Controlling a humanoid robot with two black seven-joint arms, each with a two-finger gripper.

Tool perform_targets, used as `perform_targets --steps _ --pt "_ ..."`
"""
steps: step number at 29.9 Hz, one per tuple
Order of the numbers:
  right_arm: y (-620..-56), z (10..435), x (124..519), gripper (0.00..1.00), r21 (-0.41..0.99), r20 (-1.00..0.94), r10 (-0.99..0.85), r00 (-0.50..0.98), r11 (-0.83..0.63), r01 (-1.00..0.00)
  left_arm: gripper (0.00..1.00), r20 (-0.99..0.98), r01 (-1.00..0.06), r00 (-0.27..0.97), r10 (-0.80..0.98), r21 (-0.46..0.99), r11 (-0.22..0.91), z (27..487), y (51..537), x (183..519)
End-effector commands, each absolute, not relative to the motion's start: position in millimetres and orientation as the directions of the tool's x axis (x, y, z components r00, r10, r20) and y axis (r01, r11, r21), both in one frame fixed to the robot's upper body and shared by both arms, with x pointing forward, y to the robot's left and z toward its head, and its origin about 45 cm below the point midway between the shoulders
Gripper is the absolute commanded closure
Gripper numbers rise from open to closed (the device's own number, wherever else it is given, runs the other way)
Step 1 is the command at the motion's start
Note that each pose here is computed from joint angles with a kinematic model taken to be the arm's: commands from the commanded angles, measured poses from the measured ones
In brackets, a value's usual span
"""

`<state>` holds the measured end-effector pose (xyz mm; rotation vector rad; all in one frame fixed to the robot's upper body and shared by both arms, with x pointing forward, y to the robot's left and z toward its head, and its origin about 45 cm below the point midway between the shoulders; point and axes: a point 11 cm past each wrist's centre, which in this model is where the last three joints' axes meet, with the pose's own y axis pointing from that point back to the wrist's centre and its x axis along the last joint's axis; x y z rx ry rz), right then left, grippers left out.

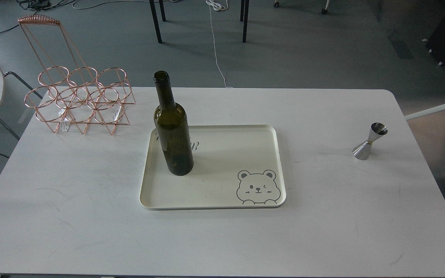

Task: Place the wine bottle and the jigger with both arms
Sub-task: 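Set the jigger on the table, open and withdraw the right gripper, then reach the left gripper toward the neck of the green wine bottle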

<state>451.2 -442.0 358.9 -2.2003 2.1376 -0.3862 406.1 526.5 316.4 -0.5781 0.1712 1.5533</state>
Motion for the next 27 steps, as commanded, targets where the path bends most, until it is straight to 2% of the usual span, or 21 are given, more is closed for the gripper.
perform_targets --steps 1,8,14,18,22,27 --pt "-440.6 342.1 458.7 0.01 -0.197 -0.114 -0.993 -0.008 0.030 -0.980 0.02 -0.378 -0.969 0.083 0.922 -0.246 -0.013 335.8 523.5 401.7" --pt "-439.8 313.4 464.8 0.01 -0.176 -0.461 -0.887 -0.033 0.128 -0.976 0.02 -0.141 -0.944 0.298 0.944 -0.188 0.270 375.2 478.1 383.8" --pt "-449.8 297.9 455.8 0.01 -0.170 -0.594 -0.803 -0.045 0.180 -0.969 0.02 0.185 -0.826 0.539 0.822 -0.076 0.559 397.1 411.1 363.0" --pt "-455.0 294.4 452.3 0.01 -0.177 -0.641 -0.766 -0.057 0.219 -0.959 0.02 0.427 -0.783 0.555 0.714 -0.024 0.622 405.6 376.3 358.4" --pt "-456.8 291.3 450.8 0.01 -0.181 -0.677 -0.733 -0.062 0.247 -0.952 0.03 0.677 -0.681 0.583 0.450 0.104 0.725 398.4 334.9 339.6" --pt "-459.7 290.8 449.9 0.01 -0.186 -0.677 -0.733 -0.060 0.249 -0.950 0.04 0.883 -0.622 0.448 0.138 0.197 0.758 382.2 304.0 331.3"
